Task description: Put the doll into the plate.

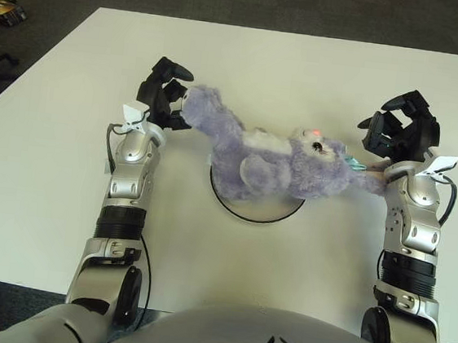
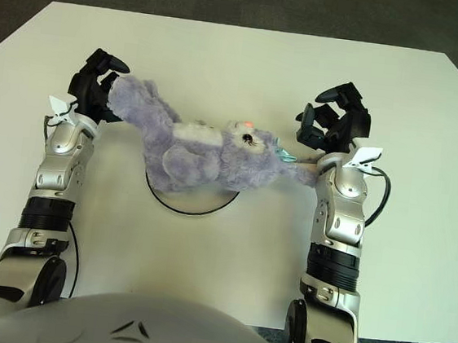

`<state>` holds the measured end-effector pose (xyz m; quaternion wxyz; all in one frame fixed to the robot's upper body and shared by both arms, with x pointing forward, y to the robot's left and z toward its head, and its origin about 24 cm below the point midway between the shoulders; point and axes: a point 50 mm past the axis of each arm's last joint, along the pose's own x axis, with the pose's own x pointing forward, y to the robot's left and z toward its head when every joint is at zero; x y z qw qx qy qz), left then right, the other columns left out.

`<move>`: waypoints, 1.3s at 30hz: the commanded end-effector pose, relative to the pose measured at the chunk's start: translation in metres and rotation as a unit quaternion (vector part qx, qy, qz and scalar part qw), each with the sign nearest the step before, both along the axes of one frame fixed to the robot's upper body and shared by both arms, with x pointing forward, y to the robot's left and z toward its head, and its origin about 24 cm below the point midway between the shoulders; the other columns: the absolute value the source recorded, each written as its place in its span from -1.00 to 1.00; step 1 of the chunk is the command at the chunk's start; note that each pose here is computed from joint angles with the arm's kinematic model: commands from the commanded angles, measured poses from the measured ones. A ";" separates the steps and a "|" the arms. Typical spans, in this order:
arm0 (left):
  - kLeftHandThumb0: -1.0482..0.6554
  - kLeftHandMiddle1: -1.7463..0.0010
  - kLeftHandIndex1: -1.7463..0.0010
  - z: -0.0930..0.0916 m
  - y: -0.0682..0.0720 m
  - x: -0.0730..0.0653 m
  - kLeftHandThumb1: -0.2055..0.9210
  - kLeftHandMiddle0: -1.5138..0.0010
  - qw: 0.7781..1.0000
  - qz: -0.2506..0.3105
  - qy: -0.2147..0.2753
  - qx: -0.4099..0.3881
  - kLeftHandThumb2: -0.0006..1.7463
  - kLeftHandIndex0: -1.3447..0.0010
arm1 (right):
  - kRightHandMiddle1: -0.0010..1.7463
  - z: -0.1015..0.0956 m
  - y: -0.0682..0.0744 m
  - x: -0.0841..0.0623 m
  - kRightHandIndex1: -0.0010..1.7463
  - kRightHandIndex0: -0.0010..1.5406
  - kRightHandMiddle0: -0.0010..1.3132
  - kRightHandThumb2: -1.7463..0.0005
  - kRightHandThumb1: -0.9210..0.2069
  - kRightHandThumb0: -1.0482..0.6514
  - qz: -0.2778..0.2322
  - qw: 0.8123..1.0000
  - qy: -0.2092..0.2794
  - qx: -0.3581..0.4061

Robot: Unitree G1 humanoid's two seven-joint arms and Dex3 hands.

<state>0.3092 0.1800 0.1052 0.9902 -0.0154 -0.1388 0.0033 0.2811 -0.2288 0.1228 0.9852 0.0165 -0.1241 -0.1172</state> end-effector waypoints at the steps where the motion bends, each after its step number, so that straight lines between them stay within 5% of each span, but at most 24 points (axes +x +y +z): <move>1: 0.22 -1.00 -1.00 0.002 -0.003 0.003 -0.03 0.36 1.000 -0.005 0.003 -0.007 0.49 0.30 | 1.00 0.009 -0.005 -0.006 0.55 0.11 -0.19 -0.54 0.30 0.23 0.003 1.000 -0.016 0.003; 23: 0.22 -1.00 -1.00 -0.001 -0.006 0.004 -0.07 0.34 1.000 -0.001 0.008 -0.018 0.52 0.28 | 1.00 0.022 -0.019 -0.009 0.79 0.03 -0.23 -0.64 0.33 0.23 -0.041 0.999 -0.019 0.021; 39: 0.22 -1.00 -1.00 -0.003 -0.006 0.004 -0.09 0.33 1.000 0.001 0.008 -0.016 0.53 0.27 | 1.00 0.017 -0.031 -0.007 0.53 0.11 -0.17 -0.53 0.31 0.23 -0.093 0.995 0.005 0.043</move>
